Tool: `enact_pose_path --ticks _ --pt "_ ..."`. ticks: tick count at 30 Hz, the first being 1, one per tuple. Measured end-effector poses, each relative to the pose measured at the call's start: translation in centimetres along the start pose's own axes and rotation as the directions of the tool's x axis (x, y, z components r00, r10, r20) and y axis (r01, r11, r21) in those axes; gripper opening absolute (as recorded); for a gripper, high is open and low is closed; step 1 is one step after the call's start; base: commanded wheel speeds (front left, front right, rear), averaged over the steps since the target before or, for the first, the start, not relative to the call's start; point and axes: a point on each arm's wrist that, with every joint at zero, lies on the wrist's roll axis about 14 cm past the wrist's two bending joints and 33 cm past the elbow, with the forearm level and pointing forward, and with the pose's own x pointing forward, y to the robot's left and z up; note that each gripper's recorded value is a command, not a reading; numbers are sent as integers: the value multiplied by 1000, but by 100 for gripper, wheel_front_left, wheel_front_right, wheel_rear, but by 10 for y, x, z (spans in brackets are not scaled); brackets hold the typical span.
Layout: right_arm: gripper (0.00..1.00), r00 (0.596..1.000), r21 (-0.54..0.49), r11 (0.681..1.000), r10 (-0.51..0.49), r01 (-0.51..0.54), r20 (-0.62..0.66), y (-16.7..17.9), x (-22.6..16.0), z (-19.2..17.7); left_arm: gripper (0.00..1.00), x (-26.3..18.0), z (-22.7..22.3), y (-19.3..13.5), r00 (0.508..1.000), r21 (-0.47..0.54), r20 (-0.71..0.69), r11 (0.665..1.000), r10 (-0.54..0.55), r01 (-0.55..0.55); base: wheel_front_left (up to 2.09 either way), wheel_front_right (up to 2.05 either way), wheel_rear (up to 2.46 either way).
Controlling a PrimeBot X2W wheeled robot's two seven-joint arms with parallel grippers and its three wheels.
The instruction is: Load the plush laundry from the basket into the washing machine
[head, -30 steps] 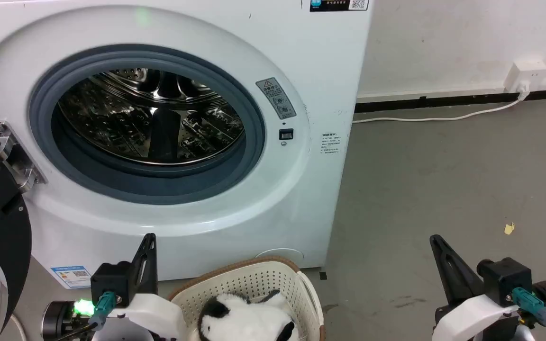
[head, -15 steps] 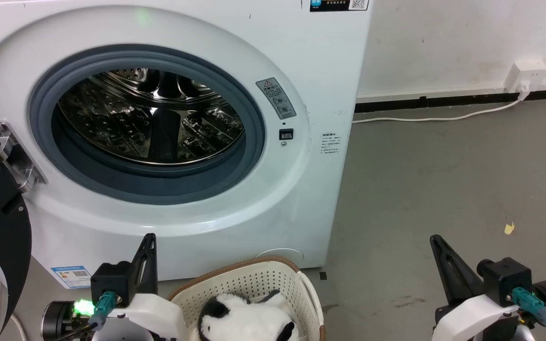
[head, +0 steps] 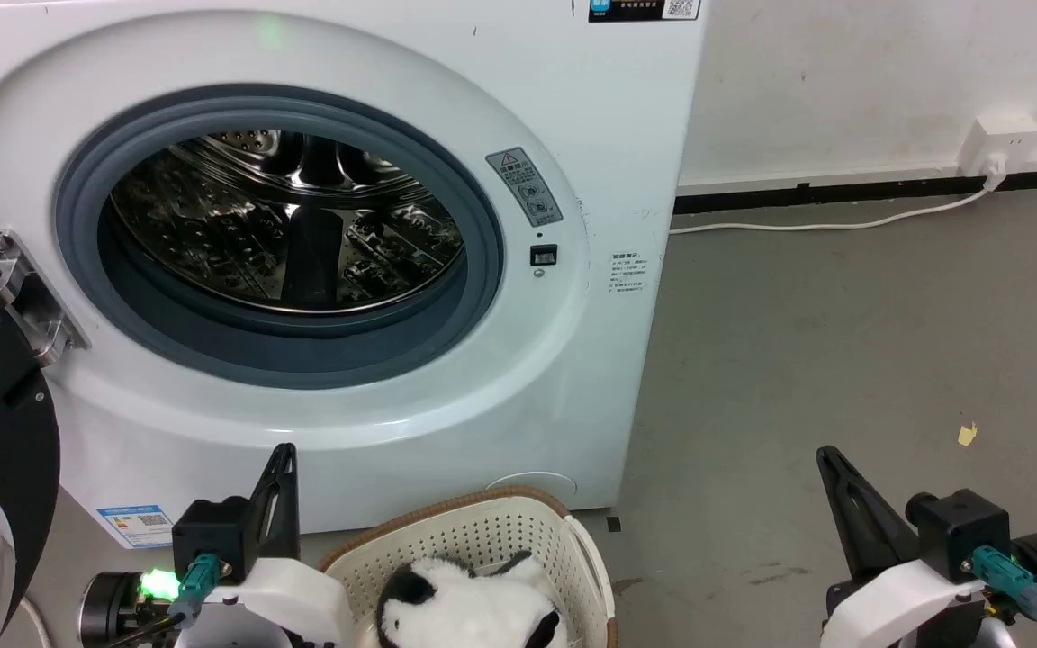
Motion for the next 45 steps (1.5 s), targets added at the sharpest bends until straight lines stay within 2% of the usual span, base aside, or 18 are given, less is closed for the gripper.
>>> enact_pose_path --ticks 36,37,45 --pt "0 1000 0 1000 0 0 0 0 0 0 0 0 0 0 1000 0 0 1000 1 -1 0 0 0" --pt "100 1000 0 1000 0 0 0 0 0 0 100 0 0 0 1000 0 0 1000 1 -1 0 0 0" --pt "100 1000 5 1000 0 0 1 0 0 0 100 0 0 -2 1000 -2 0 1000 -5 5 0 0 0"
